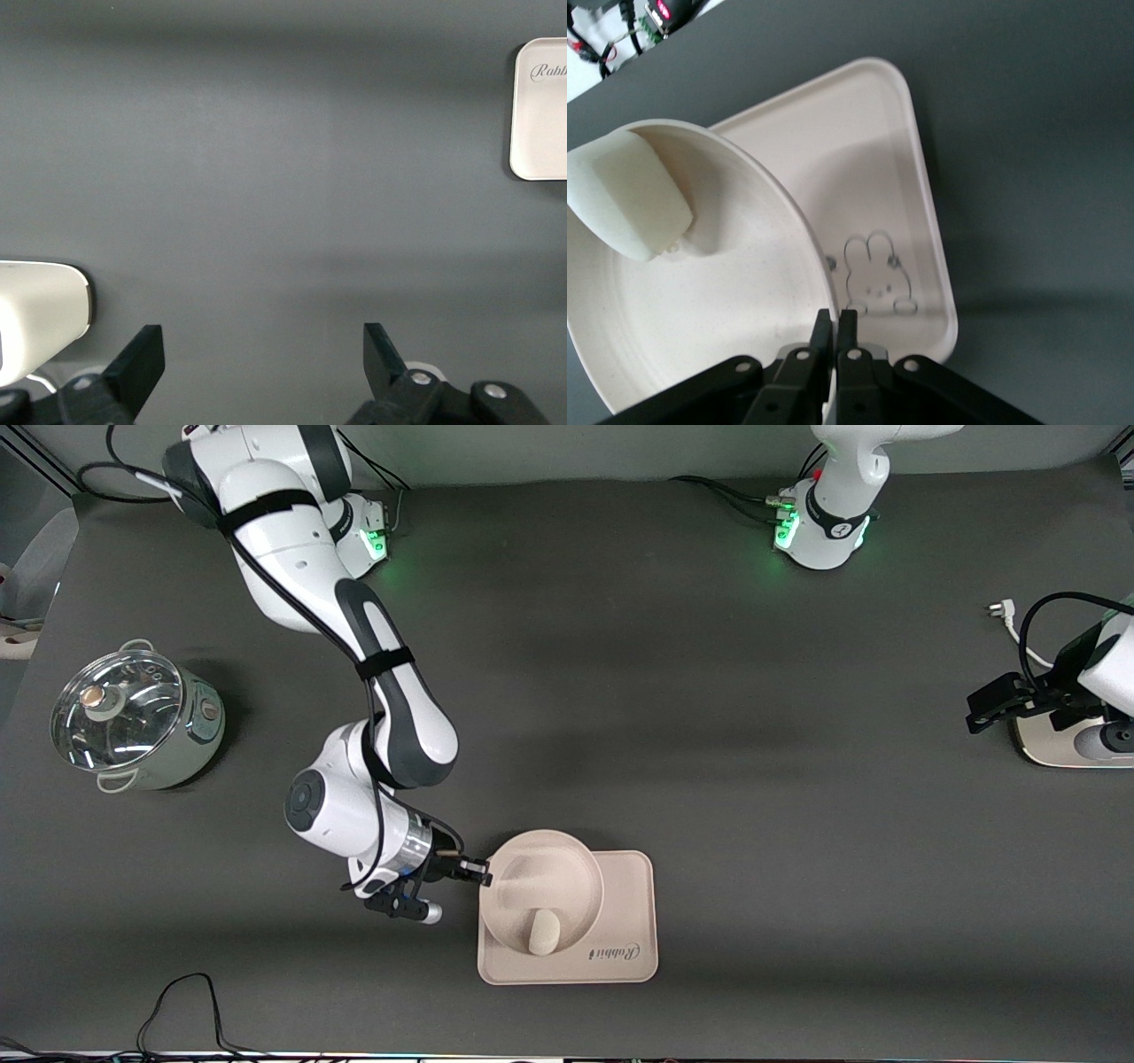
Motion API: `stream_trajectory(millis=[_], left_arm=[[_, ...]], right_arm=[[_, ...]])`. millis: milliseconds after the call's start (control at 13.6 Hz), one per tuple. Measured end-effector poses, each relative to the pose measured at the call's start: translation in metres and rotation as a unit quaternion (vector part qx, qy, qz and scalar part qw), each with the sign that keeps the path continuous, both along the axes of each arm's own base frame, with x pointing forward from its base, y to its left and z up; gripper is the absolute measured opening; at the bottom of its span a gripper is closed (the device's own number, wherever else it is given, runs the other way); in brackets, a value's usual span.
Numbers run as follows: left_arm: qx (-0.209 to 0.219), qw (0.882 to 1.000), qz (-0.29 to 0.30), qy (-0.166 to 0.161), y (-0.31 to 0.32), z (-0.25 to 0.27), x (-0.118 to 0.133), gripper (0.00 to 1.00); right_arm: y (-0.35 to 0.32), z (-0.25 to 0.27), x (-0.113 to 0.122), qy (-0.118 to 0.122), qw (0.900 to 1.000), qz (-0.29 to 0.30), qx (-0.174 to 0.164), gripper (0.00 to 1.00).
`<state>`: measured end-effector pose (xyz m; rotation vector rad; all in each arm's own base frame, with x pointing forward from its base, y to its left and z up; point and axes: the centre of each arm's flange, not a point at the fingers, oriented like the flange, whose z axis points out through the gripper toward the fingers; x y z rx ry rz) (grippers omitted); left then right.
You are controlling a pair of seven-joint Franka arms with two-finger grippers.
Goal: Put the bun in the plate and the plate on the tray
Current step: 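Lower the plate onto the tray and open the right gripper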
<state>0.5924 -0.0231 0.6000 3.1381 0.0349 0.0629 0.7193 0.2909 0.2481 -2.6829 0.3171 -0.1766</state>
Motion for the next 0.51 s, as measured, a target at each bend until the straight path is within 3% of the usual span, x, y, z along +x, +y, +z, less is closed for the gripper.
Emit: stream_trajectory(millis=[220,513], left_arm=[[0.000,1.000,0.001,0.000,0.001,0.000,0.000,1.00],[-0.001,1.000,0.002,-0.002,0.002,0.000,0.001,1.00]], right_arm=[[-0.001,-0.019,0.018,-0.013,1.000,0.005,-0.008,0.04],[0.020,-0.052,0.015,0.011,1.000,-0.013,-0.020,0.04]])
